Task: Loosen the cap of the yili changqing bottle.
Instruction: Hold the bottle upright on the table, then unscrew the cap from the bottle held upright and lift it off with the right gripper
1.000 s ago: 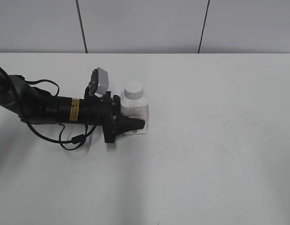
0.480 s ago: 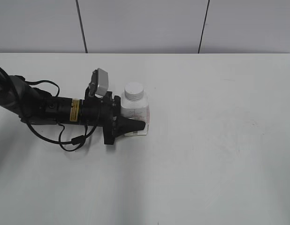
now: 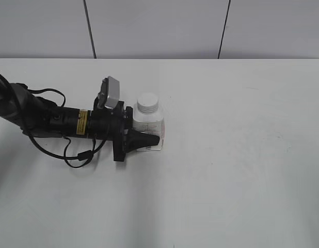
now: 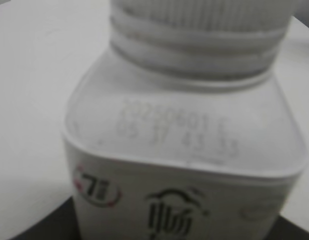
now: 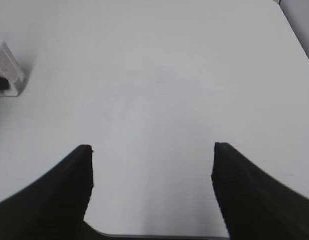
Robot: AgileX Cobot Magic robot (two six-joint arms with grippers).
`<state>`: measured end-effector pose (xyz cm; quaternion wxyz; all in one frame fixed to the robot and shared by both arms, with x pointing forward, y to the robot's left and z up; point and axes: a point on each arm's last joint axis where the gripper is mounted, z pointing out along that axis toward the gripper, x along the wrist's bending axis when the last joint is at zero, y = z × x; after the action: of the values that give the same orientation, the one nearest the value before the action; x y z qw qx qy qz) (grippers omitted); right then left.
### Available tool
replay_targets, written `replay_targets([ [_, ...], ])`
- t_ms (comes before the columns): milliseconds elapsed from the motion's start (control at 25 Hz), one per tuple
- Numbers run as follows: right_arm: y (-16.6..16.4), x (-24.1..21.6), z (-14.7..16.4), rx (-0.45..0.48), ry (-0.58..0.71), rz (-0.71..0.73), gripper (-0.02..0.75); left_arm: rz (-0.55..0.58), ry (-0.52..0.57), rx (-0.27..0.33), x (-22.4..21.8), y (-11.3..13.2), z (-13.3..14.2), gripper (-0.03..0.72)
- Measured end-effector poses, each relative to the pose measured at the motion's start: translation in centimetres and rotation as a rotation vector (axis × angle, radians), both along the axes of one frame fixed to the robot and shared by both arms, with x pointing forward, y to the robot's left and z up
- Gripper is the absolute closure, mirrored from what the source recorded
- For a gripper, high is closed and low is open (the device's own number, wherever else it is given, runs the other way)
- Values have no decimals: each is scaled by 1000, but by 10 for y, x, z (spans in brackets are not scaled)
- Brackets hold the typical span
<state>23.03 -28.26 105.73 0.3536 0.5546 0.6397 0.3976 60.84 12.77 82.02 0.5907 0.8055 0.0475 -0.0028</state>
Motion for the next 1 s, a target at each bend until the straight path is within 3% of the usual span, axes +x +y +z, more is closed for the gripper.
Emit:
replay_targets([
  [120, 4, 12, 4, 76, 43, 24, 156, -12, -12, 5, -1, 0, 0, 318],
  [360, 13, 61, 8, 246, 287, 76, 156, -17, -14, 5, -1, 0, 0, 318],
  [480, 16, 81, 19, 270, 339, 117, 156, -18, -15, 5, -1, 0, 0, 318],
  [800, 15, 127, 72, 274, 320, 140, 156, -20, -15, 4, -1, 0, 0, 318],
  [1000, 10, 182, 73, 292, 452, 94, 156, -18, -14, 1, -1, 0, 0, 318],
])
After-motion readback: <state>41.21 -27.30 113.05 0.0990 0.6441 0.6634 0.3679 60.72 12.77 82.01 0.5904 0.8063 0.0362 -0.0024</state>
